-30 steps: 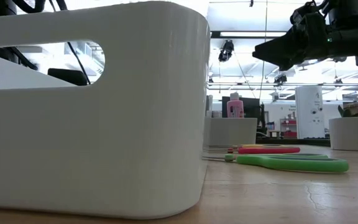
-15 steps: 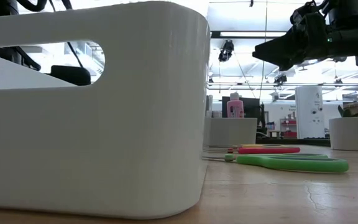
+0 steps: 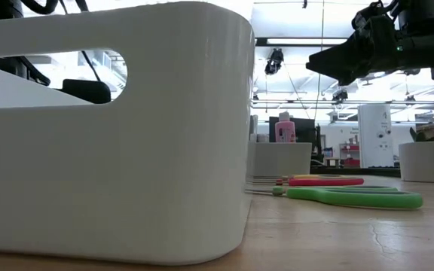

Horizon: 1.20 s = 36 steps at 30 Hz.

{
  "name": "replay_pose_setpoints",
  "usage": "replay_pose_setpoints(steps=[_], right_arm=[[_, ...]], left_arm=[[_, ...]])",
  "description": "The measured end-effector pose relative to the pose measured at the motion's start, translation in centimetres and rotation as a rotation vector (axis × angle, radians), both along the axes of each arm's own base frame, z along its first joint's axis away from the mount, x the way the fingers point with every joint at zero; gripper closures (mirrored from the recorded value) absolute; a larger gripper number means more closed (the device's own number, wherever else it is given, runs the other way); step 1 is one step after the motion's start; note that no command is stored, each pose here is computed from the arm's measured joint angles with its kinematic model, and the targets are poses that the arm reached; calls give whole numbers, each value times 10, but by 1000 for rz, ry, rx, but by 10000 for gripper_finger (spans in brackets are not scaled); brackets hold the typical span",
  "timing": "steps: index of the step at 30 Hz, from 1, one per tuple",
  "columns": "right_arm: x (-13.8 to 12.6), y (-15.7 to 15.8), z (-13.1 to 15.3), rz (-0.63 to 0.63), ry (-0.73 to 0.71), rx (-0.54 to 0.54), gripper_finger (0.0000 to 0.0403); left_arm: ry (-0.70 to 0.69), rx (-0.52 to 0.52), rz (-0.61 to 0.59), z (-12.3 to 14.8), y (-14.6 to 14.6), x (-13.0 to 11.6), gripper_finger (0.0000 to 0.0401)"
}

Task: Pick & Place Paint Supplies
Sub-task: Put the gold paint brush into the white bin

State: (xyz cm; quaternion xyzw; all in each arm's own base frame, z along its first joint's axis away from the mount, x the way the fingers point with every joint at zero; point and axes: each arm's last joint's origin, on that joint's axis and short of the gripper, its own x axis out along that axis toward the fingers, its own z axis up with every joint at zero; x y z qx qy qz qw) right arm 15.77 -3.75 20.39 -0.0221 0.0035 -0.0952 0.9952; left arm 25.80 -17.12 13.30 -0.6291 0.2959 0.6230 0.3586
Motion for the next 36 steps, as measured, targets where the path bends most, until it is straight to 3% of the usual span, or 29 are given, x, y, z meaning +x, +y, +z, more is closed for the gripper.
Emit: replay_pose_setpoints(steps=[20,36], right_arm=[[0,0,0,0,0,0,209],[0,0,0,-1,0,0,209]], left_arm=[[15,-32,-23,13,1,-3,391],[115,-3,-25,53,1,3,391]])
